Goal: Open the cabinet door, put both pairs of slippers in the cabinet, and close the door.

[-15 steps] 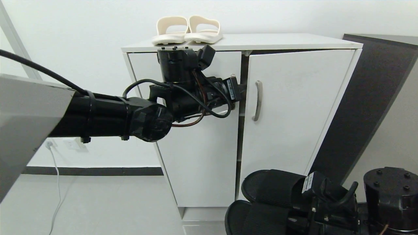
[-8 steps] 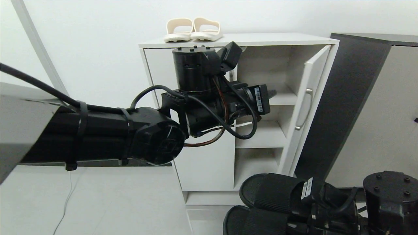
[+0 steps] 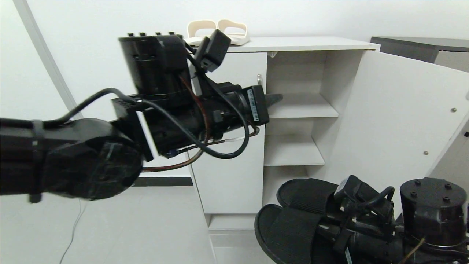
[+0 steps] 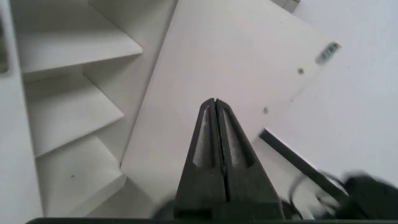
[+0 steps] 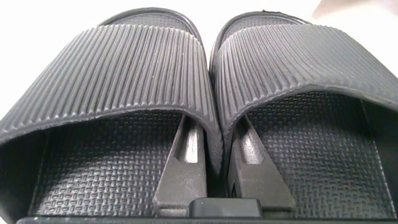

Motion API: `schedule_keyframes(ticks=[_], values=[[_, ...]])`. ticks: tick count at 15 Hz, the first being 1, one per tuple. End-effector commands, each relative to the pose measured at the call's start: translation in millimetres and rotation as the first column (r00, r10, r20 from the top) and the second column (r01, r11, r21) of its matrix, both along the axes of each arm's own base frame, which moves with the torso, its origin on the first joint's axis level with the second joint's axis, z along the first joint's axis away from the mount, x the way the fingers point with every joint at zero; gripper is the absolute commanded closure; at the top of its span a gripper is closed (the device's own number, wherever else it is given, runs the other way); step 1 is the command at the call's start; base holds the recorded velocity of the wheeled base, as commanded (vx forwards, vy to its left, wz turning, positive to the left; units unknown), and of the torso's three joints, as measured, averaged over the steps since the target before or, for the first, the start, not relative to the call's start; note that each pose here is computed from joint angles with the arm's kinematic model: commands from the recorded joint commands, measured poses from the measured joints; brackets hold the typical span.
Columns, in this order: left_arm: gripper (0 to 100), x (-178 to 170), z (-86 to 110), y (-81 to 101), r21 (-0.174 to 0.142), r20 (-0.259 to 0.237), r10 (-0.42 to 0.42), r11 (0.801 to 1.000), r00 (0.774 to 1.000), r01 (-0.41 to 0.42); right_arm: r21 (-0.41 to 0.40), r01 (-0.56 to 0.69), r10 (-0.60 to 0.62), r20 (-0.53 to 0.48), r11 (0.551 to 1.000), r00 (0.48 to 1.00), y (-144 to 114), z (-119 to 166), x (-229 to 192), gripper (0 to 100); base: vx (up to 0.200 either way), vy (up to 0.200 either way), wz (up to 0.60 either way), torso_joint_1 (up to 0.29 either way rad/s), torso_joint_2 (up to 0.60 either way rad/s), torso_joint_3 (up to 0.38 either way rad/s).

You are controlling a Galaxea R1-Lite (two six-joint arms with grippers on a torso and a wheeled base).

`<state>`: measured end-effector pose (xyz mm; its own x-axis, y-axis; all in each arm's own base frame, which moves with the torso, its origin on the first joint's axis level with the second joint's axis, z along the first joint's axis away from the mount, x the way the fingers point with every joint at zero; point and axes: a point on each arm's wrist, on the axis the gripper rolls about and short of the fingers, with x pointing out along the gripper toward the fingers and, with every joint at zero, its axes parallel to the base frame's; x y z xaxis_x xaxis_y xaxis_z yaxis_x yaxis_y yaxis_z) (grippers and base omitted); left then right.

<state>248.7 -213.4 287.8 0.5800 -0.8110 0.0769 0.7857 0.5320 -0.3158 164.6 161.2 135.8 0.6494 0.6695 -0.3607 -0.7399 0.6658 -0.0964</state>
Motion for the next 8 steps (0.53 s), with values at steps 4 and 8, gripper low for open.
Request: schedule_keyframes(ticks=[4,8], values=[[100,-99,2.1,103.0,0.017,0.067,0.196,0.98,0.978,-0.198,-0.017,0.018,-0.019,-0.019,1.0,1.0,3,-6,8,100,0.0,0.0,0.0,0.0,0.0,0.0],[100,-170,-36.7,173.1,0.112,0.175,0.493,0.85,0.852,-0.515,-0.011,0.033,-0.033,-0.014,0.999,0.999,2,-4,12,100,0.0,0.0,0.0,0.0,0.0,0.0]])
